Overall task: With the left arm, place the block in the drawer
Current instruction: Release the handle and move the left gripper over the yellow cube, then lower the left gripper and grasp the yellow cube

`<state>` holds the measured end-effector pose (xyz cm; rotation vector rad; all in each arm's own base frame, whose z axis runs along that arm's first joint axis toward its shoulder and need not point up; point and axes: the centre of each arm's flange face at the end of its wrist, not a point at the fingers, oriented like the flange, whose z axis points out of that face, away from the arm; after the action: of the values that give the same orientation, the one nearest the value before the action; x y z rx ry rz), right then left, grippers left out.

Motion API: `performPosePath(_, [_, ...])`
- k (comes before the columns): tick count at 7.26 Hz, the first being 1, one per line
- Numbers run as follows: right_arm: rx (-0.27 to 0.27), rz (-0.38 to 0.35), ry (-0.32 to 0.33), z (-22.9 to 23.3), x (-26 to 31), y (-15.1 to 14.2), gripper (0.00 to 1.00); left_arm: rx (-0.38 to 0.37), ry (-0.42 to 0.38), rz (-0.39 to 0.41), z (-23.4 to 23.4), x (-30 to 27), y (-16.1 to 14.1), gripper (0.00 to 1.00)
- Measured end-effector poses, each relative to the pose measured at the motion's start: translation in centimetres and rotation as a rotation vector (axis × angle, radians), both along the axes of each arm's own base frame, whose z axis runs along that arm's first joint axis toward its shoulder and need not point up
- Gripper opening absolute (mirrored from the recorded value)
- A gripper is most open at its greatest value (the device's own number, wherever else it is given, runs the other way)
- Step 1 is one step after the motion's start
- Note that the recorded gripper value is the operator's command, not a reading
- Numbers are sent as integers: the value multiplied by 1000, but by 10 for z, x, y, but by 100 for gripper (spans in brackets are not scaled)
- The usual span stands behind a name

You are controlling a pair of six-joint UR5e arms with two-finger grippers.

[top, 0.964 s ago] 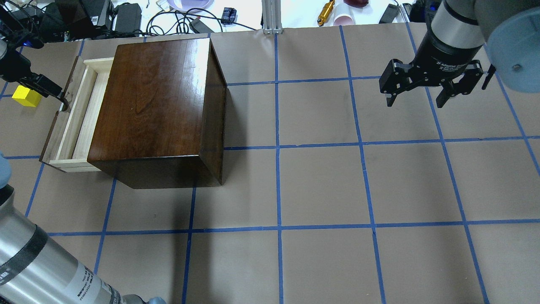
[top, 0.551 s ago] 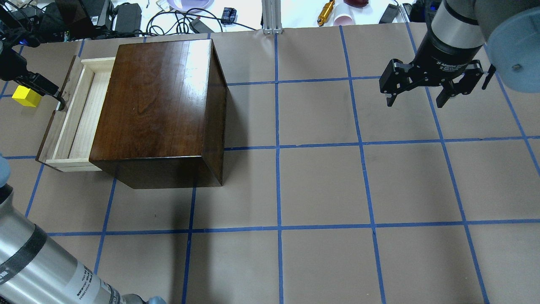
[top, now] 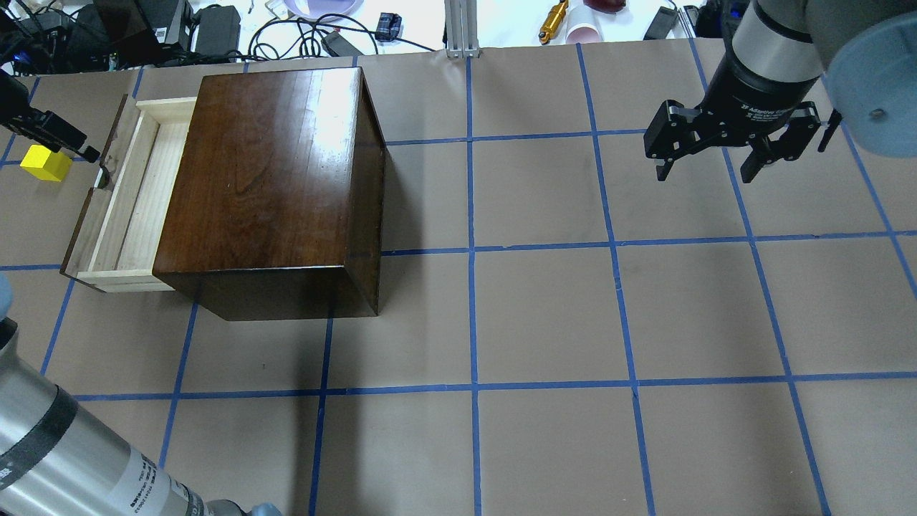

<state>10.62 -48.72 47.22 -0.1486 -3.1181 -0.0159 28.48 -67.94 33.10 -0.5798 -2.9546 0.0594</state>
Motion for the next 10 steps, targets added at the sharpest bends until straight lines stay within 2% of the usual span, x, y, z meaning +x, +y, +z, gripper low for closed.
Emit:
performPosePath(1, [0,0,0,0,0,0,100,-12,-25,11,11,7,-4,96])
performPosePath(3, [0,0,0,0,0,0,100,-41,-59,101,20,44,-5,95])
performPosePath(5, [0,0,0,0,0,0,100,-82,-115,157,5,84,-5,97])
performPosePath(7, [0,0,0,0,0,0,100,-93,-140,176,-22,113,-7,100])
performPosePath(10, [0,0,0,0,0,0,100,-117,-159,182,-56,149,-26,100])
